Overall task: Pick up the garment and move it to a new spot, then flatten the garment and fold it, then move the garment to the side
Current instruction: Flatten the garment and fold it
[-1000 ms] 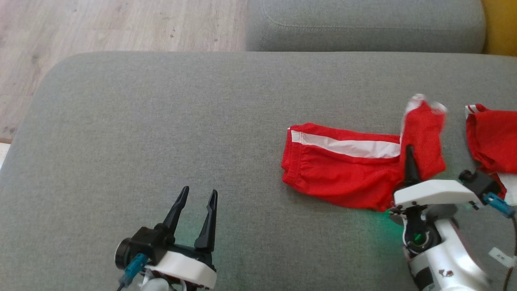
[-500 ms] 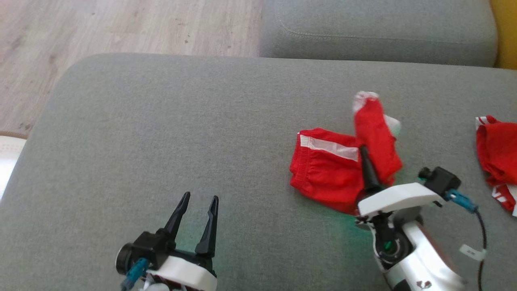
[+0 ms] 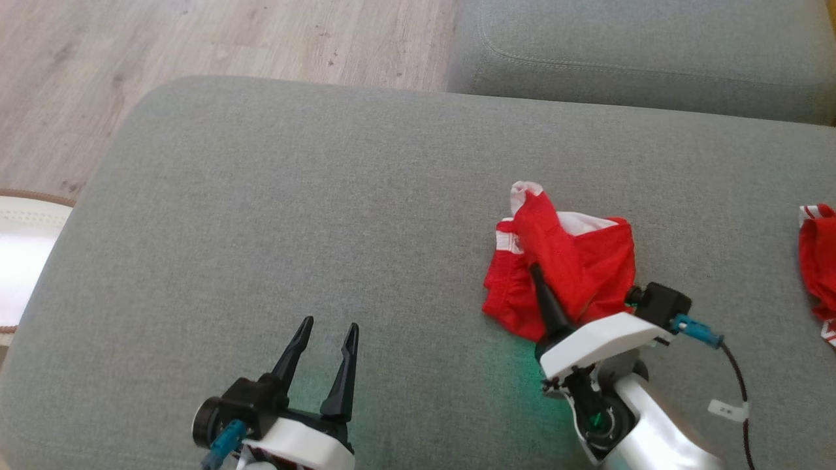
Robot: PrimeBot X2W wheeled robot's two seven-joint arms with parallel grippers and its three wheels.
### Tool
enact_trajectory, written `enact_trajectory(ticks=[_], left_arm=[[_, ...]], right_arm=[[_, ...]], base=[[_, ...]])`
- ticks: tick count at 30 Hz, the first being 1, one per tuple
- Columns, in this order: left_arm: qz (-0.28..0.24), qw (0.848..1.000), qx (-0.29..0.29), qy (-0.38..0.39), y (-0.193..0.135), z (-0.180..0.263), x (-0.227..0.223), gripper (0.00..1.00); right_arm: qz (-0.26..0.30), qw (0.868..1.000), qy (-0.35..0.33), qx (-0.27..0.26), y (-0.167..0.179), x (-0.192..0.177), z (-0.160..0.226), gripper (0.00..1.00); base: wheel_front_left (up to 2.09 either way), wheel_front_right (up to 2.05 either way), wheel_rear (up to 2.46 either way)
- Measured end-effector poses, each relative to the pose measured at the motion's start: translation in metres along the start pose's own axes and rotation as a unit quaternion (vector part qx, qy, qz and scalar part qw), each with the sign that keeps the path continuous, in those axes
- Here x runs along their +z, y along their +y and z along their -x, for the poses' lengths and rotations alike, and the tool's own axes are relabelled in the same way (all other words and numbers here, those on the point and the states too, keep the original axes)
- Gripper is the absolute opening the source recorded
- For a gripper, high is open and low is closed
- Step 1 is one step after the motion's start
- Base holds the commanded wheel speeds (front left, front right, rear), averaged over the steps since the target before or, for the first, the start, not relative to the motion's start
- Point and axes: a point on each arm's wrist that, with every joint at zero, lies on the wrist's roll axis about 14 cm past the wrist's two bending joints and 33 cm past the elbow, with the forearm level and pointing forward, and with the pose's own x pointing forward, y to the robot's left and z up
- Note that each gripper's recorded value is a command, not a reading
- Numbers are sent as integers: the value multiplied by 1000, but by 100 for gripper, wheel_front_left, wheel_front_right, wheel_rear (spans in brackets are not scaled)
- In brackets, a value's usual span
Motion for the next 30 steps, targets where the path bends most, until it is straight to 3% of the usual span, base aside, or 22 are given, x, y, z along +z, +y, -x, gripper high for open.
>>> enact_trajectory(ticks=[1,16,24,27,30], left_arm=[[0,1000,1,0,1,1,0,100],[1,1000,3,0,2,-1,0,100],[1,1000,-7,-2,-2,-6,2,100],[1,1000,-19,-15,-8,-13,11,100],[2,999,-24,-45,-10,-20,30,100]], right_arm=[[3,1000,8,-1,-1,-5,0,99],[26,995,94,8,3,-55,10,100],[56,989,129,43,23,-67,12,100],[100,990,87,46,19,-45,13,100],[215,975,50,20,-12,-11,15,100]], base=[[0,0,0],[0,0,0],[0,0,0],[0,0,0],[0,0,0]])
